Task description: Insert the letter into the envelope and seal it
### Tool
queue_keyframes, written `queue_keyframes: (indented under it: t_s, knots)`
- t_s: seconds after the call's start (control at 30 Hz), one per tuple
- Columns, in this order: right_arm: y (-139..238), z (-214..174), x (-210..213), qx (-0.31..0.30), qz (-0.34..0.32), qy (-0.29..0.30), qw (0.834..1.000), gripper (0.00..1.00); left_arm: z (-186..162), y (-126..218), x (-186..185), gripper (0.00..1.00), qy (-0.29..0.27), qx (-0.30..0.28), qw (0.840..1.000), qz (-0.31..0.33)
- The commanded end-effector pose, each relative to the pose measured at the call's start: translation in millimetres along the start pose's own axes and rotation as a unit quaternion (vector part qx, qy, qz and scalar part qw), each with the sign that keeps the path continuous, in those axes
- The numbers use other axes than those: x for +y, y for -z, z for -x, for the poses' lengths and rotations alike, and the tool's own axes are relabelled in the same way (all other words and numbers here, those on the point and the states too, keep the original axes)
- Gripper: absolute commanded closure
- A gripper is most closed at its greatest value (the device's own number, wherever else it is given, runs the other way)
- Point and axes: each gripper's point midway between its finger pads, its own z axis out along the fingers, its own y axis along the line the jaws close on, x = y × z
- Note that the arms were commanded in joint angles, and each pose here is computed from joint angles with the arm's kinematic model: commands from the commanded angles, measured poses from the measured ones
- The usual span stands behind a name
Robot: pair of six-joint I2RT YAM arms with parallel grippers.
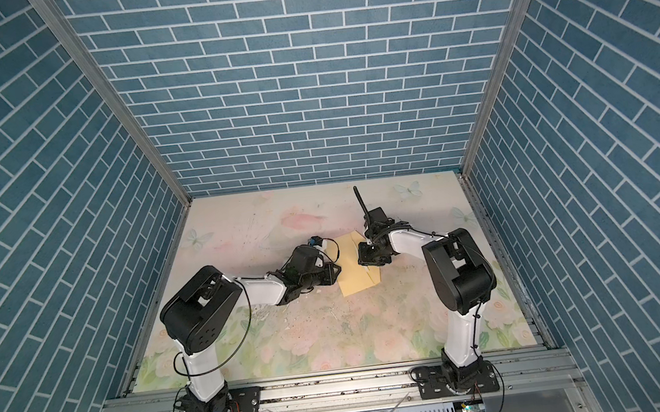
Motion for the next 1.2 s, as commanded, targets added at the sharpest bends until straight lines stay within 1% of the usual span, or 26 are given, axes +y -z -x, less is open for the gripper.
queue_keyframes:
  t_s: [0.0,0.13,0.4,0.53,0.63,0.73,0.83,0.93,1.0,1.07,1.13,1.17]
  knots:
    - [-10.9,-15.6,0.0,0.026,0.016,-0.019,0.999,0.7,-10.3,-5.1,9.5,0.65,0.004,0.014,1.0,0.01]
    - [-11.6,-16.8,5.4,0.028,0.033,-0.025,0.999,0.74,-10.3,-5.5,8.7,0.65,0.004,0.014,1.0,0.009]
    - [-12.8,-17.4,12.6,0.03,0.056,-0.034,0.997,0.75,-10.1,-6.7,7.8,0.65,0.008,0.015,1.0,0.006]
    - [-10.5,-16.4,13.0,0.027,0.054,-0.032,0.998,0.75,-9.4,-6.1,7.3,0.65,0.006,0.014,1.0,0.006]
    - [0.2,-9.2,16.0,0.01,0.051,-0.024,0.998,0.74,-6.7,-3.9,5.4,0.65,0.005,0.011,1.0,0.004]
    - [20.4,2.3,23.5,-0.023,0.053,-0.005,0.998,0.72,0.7,2.0,0.5,0.64,0.0,0.002,1.0,0.002]
    - [48.5,16.3,29.7,-0.071,0.046,0.024,0.996,0.64,14.9,14.0,-8.0,0.61,-0.014,-0.013,1.0,-0.001]
    - [78.6,25.7,30.7,-0.123,0.026,0.055,0.991,0.57,32.6,34.2,-17.6,0.57,-0.036,-0.034,0.999,0.003]
    - [97.6,29.5,27.4,-0.153,0.006,0.071,0.986,0.5,44.4,51.6,-22.3,0.52,-0.054,-0.049,0.997,0.011]
    - [111.0,31.4,24.9,-0.172,-0.007,0.083,0.982,0.44,53.1,68.4,-24.1,0.48,-0.071,-0.062,0.995,0.023]
    - [119.3,32.4,21.3,-0.18,-0.019,0.088,0.979,0.41,61.8,87.4,-26.2,0.44,-0.087,-0.079,0.993,0.033]
    - [121.8,33.6,18.3,-0.182,-0.025,0.086,0.979,0.32,64.9,97.0,-25.7,0.42,-0.095,-0.087,0.991,0.04]
